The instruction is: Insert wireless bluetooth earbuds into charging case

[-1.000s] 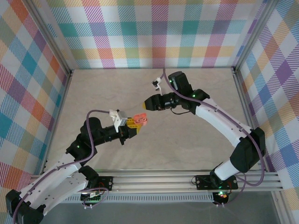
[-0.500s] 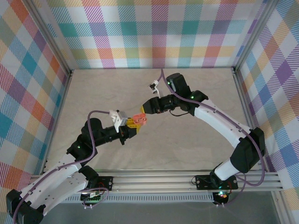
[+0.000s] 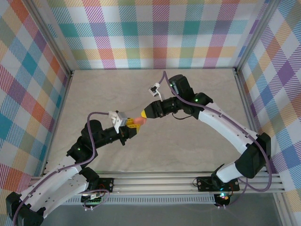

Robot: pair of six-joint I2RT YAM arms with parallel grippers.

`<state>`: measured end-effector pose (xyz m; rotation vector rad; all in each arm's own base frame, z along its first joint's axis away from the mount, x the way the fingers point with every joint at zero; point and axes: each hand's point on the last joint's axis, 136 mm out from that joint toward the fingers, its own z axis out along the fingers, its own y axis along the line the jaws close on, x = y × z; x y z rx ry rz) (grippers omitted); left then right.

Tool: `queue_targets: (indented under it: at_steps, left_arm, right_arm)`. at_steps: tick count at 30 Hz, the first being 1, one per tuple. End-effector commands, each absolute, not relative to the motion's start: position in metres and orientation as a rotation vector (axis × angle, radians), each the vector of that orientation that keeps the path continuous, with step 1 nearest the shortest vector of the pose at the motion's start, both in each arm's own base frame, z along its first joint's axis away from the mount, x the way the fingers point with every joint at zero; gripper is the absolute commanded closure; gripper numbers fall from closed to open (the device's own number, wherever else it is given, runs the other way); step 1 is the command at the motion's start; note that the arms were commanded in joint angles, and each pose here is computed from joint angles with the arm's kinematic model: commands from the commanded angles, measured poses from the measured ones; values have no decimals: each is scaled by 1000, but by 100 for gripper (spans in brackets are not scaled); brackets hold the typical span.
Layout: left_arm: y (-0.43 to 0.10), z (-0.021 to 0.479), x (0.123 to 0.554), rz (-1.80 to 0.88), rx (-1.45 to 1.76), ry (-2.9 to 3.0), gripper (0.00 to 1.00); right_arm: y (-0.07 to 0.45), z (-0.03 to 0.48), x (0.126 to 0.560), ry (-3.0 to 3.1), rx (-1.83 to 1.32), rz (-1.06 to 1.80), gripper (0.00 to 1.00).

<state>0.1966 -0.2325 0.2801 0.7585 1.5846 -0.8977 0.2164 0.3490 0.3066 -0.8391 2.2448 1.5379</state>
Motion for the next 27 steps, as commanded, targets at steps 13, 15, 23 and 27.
queue_targets:
  at_steps: [13,15,23,27]
  left_arm:
    - [-237,321,186,-1071,665,1533,88]
    - [-241,330,182,-1129,668,1528,87]
    - [-259,365,167,-1377,700,1476,87]
    - [-265,369,166,-1422,721,1473,87]
  right_arm:
    - [324,325,201,1896,-901,1443,48]
    - [321,325,199,1840,-907,1437,46]
    - [319,334,181,1706,-979,1516,43]
    - [319,344,173,1651,-1009,1564,44]
